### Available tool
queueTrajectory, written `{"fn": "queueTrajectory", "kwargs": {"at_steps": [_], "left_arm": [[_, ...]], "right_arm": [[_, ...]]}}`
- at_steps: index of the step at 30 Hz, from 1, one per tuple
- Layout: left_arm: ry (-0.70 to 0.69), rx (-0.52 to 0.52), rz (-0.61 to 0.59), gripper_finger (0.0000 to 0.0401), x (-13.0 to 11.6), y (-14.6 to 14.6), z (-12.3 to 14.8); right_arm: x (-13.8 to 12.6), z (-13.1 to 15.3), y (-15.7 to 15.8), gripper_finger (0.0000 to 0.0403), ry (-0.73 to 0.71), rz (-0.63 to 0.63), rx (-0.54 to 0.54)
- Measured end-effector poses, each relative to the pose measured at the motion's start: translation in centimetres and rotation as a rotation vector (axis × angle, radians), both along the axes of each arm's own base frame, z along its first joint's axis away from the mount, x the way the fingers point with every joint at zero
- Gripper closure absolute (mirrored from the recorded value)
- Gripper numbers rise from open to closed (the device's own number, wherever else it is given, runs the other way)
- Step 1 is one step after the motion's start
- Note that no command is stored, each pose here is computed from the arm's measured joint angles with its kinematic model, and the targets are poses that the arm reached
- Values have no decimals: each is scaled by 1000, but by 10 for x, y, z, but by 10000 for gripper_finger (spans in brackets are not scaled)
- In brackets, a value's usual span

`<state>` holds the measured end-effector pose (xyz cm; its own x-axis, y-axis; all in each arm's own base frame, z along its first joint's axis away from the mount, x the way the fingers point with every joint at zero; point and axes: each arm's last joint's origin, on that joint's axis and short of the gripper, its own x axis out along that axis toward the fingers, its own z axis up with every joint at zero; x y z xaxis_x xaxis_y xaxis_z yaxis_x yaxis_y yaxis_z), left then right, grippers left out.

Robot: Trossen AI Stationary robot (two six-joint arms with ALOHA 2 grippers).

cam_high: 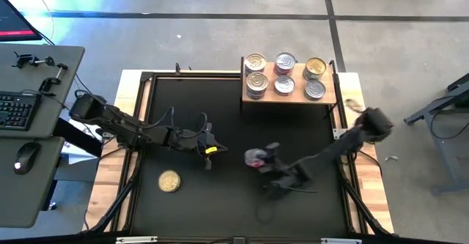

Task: Stack canned seafood by type on shelf
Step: Stack the red tuna can on top of the other red tuna can on the shelf

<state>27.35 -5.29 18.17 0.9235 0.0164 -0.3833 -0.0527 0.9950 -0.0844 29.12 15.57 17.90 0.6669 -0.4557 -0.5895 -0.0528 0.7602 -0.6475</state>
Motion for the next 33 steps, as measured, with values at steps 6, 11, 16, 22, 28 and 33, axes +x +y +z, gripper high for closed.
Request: {"fn": "queueTrajectory", "kwargs": {"at_steps": [6, 11, 16, 22, 28, 33], "left_arm": [[-12, 26, 19, 400, -1, -4, -3], [-1, 42, 42, 400, 2, -6, -11], [5, 66, 32, 400, 4, -7, -17], [-2, 65, 32, 400, 5, -8, -17], [-6, 64, 29, 400, 5, -8, -17], [-7, 64, 29, 400, 5, -8, -16]], "right_arm": [[-52, 69, -29, 285, -247, -251, -218], [-68, 104, -95, 285, -248, -462, -205], [-65, 116, -157, 285, -86, -568, -247], [-51, 111, -203, 285, 118, -479, -246], [-47, 105, -218, 280, 195, -476, -283], [-46, 105, -217, 206, 194, -473, -279]]}}
